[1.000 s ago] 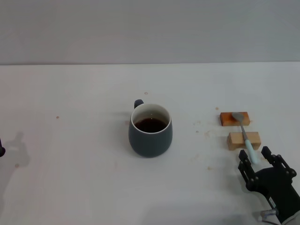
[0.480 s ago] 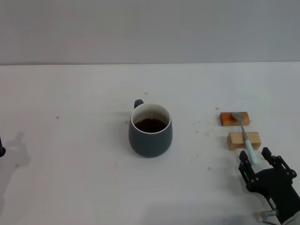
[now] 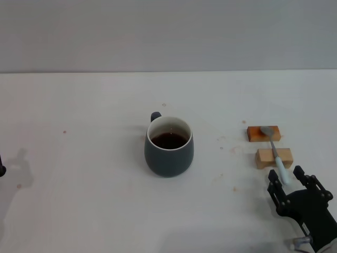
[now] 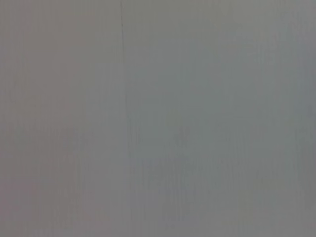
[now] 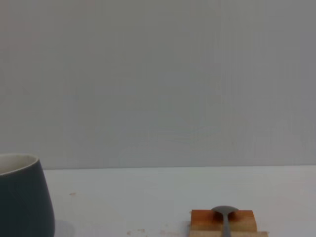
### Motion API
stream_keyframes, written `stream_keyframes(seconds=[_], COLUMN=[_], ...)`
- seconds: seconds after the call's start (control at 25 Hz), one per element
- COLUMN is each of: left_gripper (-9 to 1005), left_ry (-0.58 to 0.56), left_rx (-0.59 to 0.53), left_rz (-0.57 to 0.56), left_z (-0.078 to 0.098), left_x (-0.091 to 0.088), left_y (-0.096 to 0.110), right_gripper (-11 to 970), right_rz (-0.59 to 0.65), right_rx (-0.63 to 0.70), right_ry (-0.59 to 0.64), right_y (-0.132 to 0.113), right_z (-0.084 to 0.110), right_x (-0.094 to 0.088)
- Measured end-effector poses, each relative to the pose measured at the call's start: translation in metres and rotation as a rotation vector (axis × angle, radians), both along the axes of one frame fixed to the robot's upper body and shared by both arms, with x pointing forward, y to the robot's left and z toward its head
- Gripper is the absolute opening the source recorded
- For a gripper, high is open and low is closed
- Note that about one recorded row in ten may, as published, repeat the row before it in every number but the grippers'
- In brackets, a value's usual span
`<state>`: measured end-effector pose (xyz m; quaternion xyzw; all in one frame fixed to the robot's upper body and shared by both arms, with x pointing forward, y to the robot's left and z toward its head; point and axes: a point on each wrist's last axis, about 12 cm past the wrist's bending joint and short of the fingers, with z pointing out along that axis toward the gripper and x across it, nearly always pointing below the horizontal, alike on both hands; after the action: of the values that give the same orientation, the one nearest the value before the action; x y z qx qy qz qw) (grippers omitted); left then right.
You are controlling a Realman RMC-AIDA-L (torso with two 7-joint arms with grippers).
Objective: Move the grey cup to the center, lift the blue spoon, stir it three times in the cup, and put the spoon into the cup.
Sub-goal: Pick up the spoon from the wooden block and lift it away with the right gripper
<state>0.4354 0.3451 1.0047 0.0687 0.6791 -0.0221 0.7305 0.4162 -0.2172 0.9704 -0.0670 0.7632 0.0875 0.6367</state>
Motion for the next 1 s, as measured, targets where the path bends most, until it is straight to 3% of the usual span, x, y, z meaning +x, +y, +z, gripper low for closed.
stream_keyframes(seconds=[1.0], left_gripper=[-2], left_ry=[-0.001], left_rx=[0.0], left_rz=[-0.001], left_z=[0.0002], left_x=[0.0005], left_y=[-0.0002], right_gripper=[466], right_rz=[0.004], right_rx=[0.0], right_ry=[0.002], right_y=[0.0008], right_z=[0.0], right_x=[0.0009])
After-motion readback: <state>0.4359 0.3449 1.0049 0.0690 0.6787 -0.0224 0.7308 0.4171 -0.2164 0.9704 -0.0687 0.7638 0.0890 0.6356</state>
